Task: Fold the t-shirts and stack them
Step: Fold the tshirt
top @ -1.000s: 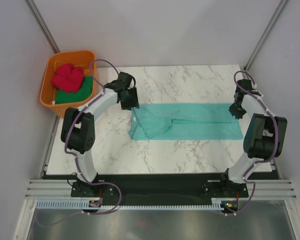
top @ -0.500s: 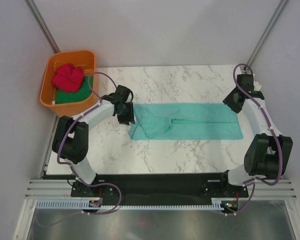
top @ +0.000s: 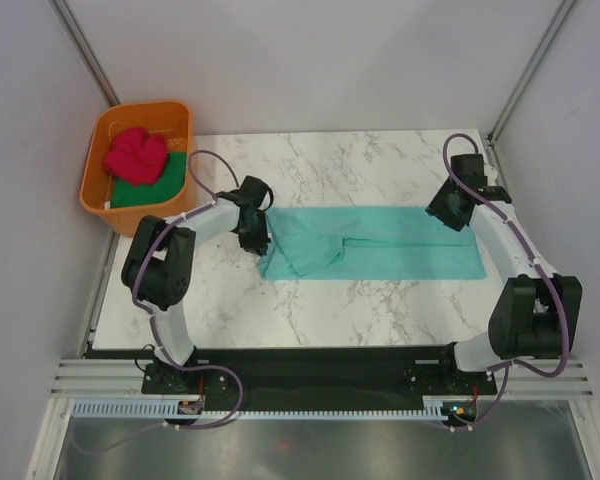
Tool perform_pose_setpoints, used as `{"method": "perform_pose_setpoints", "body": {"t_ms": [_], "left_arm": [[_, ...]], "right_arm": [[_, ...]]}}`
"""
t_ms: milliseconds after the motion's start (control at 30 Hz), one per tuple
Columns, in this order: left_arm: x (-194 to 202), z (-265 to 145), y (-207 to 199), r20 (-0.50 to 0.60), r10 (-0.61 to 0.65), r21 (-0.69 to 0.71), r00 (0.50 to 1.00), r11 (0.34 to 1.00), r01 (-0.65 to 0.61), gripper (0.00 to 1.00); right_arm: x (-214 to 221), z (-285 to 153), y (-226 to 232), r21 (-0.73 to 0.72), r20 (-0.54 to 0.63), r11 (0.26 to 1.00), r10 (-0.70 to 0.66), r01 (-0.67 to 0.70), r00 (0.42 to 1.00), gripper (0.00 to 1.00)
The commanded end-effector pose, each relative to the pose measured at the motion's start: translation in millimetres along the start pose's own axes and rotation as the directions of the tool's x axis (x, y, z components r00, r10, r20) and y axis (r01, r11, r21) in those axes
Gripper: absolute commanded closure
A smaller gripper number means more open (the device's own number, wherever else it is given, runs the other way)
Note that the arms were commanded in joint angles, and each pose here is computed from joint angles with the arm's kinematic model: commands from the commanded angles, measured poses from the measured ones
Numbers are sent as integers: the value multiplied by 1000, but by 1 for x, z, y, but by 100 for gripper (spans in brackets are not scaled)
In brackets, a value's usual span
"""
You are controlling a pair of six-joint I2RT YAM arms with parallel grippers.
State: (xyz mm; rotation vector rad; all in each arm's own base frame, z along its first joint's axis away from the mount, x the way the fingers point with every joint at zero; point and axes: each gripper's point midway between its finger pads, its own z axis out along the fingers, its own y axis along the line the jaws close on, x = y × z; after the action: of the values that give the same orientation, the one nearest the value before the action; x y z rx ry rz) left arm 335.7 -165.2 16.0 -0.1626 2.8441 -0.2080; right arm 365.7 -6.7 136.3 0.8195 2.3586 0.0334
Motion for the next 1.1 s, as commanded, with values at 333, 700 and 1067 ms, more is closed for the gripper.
{"method": "perform_pose_setpoints", "body": {"t_ms": [333,700,1067], "left_arm": [[-149,29,-21,252,15,-47,968,999,-3,98],[-316,-15,-76,539,-101,242,836,970,-39,65],[-213,-119,-129,514,-59,259,856,962,-89,46]], "right_arm": [[-12,-22,46,-150,98,989,27,-12,995,48],[-11,-13,85,-274,125,961,6,28,992,47],[-25,-46,83,-281,163,957,-23,69,986,45]]}}
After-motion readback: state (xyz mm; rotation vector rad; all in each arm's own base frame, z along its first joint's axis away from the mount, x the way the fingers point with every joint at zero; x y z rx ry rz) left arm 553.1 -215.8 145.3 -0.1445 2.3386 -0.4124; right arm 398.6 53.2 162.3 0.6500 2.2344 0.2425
